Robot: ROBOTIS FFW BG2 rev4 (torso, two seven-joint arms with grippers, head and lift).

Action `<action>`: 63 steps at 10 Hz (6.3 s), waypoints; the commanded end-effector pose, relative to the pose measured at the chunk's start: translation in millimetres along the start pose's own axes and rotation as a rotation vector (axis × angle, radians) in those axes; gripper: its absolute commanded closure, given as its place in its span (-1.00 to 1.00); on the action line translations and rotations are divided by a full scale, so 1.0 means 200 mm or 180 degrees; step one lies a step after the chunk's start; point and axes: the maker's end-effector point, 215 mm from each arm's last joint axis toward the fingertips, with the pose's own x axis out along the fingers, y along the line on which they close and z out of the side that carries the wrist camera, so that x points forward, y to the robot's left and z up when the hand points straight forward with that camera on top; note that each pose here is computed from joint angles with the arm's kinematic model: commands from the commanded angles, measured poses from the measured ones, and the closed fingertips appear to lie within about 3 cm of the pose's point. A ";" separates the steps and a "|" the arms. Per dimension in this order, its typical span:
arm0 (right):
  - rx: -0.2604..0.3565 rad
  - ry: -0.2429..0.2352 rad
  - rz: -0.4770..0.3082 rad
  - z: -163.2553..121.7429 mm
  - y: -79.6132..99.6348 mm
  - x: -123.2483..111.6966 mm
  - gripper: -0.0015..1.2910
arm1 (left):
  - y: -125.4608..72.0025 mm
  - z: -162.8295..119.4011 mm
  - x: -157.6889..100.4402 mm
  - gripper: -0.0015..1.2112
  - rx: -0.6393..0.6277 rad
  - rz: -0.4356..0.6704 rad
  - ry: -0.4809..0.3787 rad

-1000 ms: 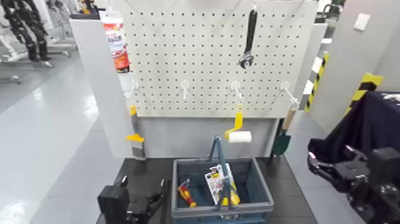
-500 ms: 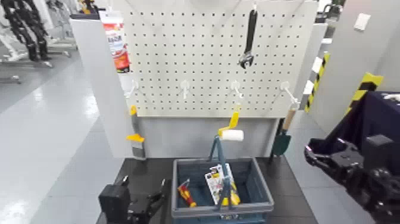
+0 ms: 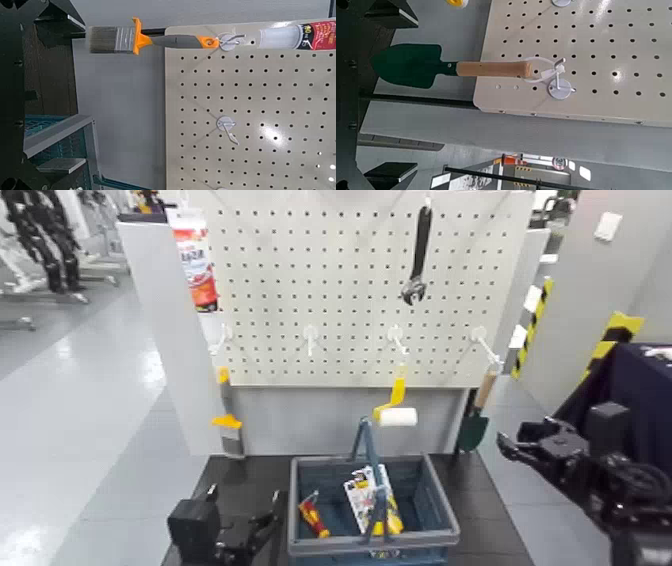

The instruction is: Put the tool with the wooden handle into the crate.

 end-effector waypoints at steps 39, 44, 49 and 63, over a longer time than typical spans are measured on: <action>0.0124 -0.0368 0.0415 0.45 0.36 0.09 0.75 | -0.06 -0.03 0.02 -0.79 -0.0027 -0.0125 0.0038; 0.0391 -0.0408 0.0515 0.51 0.52 0.00 0.75 | -0.06 -0.03 0.02 -0.79 -0.0027 -0.0121 0.0041; 0.0752 -0.0395 0.0722 0.42 0.76 0.00 0.75 | -0.06 -0.02 0.02 -0.79 -0.0026 -0.0130 0.0028; 0.1332 0.0246 0.1145 -0.16 1.32 0.20 0.75 | -0.06 0.00 0.03 -0.79 -0.0041 -0.0152 -0.0003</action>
